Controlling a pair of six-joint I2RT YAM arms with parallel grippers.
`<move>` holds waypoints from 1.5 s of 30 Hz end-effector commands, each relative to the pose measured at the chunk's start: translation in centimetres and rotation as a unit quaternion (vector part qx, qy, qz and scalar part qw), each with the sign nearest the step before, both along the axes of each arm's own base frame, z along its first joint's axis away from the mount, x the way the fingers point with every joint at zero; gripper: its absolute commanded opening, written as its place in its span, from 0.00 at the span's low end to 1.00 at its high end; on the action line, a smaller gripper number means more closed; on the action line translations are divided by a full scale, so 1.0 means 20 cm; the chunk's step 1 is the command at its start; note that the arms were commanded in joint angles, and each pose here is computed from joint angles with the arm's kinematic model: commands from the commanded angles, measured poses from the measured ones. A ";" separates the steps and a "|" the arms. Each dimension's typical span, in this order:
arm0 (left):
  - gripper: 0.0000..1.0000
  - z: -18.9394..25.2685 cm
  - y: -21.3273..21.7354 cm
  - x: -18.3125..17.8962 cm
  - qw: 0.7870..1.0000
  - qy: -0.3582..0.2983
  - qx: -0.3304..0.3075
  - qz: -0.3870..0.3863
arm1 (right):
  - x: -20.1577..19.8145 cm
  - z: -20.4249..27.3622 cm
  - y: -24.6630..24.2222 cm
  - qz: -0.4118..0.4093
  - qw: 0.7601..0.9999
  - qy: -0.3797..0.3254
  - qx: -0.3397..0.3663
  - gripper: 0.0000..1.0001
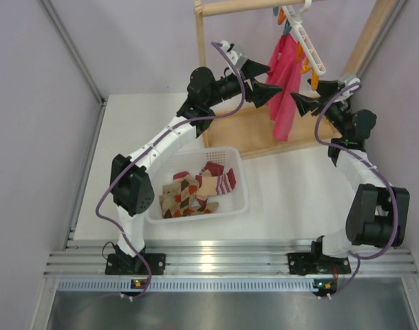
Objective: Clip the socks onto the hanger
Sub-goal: Open the clamp at the hanger.
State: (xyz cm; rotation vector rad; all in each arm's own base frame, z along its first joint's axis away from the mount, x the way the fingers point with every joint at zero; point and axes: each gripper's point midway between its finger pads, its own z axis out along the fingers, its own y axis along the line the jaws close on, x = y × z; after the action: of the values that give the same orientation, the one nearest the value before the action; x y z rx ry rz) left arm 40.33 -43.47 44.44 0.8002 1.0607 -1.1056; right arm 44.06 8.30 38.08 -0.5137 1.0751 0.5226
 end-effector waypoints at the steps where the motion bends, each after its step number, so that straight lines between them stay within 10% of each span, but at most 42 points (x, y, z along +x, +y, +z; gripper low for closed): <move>1: 0.91 0.22 0.06 -0.05 0.998 -0.046 -0.042 0.011 | -0.14 0.02 -0.05 -0.001 1.000 0.004 -0.019 0.74; 13: 0.92 0.24 0.08 -0.11 0.998 -0.025 -0.049 0.001 | -0.29 0.27 -0.04 -0.060 0.997 0.009 0.047 0.74; 22: 0.91 0.26 0.05 -0.13 0.998 -0.030 -0.051 0.001 | -0.22 0.30 -0.01 -0.082 0.996 -0.003 0.028 0.55; 34: 0.85 0.34 -0.07 -0.18 0.988 0.104 -0.062 -0.091 | -0.22 0.37 0.03 -0.061 0.997 -0.043 0.010 0.00; 45: 0.83 0.28 -0.22 -0.28 0.978 0.167 -0.060 -0.109 | -0.32 0.35 0.13 0.009 1.000 -0.014 -0.006 0.00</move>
State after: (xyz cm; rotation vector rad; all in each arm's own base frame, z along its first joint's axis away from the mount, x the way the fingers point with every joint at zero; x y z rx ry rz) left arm 35.22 -47.64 48.83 0.6950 1.1967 -1.4784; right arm 39.96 9.45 42.21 -0.4558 1.1284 0.4854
